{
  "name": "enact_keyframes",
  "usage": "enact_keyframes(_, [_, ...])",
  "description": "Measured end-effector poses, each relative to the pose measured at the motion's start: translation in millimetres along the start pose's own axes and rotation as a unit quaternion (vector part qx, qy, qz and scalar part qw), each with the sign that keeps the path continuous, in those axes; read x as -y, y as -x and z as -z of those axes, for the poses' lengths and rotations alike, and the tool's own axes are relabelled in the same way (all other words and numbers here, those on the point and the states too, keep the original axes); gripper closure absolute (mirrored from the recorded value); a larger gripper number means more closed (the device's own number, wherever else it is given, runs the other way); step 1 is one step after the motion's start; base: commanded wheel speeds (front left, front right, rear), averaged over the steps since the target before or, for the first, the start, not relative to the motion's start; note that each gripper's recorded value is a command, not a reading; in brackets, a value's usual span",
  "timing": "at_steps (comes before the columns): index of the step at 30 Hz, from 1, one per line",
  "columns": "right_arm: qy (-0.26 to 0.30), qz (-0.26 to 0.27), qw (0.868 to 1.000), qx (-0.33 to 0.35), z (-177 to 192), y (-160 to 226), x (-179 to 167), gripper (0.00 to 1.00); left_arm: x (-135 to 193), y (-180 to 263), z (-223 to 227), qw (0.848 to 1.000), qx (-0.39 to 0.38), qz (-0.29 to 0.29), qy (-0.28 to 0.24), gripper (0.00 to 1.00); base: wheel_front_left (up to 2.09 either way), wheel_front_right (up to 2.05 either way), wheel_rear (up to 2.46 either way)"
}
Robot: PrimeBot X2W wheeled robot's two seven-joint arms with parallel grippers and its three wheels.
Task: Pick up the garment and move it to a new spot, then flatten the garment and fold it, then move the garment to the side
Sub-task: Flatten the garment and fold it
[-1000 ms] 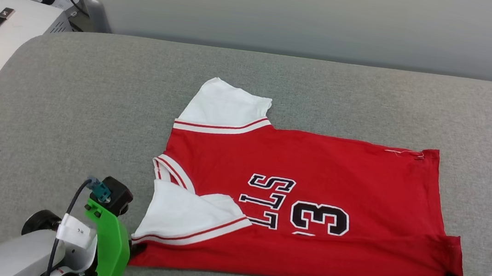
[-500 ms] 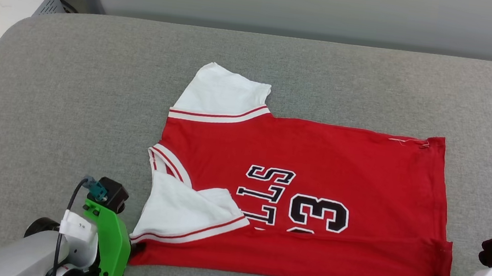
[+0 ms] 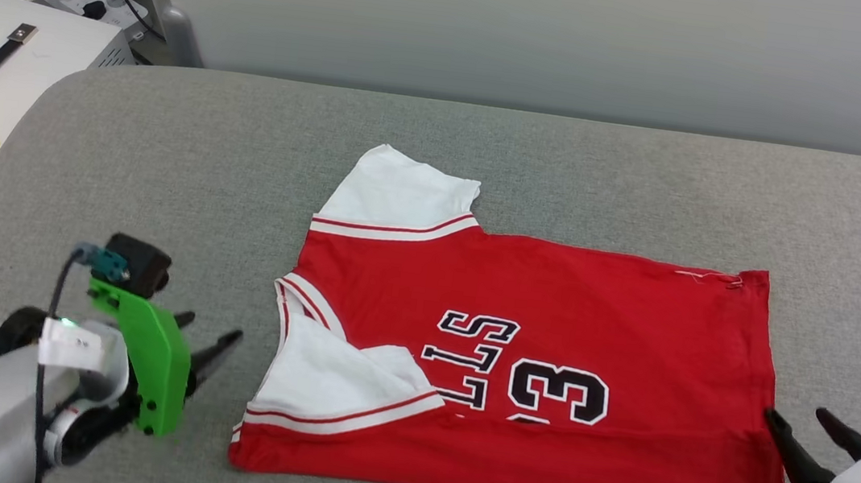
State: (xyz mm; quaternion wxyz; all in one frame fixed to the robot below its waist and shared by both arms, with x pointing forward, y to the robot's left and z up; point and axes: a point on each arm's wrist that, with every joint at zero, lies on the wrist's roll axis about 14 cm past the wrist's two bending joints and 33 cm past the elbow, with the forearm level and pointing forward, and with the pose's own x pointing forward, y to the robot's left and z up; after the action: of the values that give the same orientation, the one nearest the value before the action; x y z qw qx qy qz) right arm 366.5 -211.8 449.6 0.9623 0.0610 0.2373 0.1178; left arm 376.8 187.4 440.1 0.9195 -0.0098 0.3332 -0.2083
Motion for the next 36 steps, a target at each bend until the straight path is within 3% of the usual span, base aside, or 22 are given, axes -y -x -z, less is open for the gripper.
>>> enact_keyframes(10, [0.012,0.025,0.982,0.186,-67.7,11.3,-10.9,0.0,-8.0,-7.6,-122.7,0.987,0.15,-0.018,-0.055,0.0,0.0,0.0,0.0])
enact_keyframes(17, [0.007,0.032,0.976,0.214,-70.8,5.0,-16.2,0.0,1.1,-40.7,-188.0,0.982,0.168,-0.001,-0.087,0.0,0.0,0.0,0.0])
enact_keyframes(25, [0.009,0.034,0.979,0.203,-65.0,-16.3,-14.2,0.0,-1.3,-97.6,-220.8,0.991,0.095,0.013,-0.097,0.0,0.0,0.0,0.0])
enact_keyframes(30, [0.014,0.039,0.98,0.194,-60.6,-31.0,-7.1,0.0,-6.1,-139.1,-208.0,0.995,-0.008,0.018,-0.098,0.0,0.0,0.0,0.0])
enact_keyframes(36, [0.015,0.046,0.982,0.181,-50.4,-46.9,1.7,0.0,-15.4,-182.4,-172.4,0.988,-0.118,0.021,-0.097,0.0,0.0,0.0,0.0])
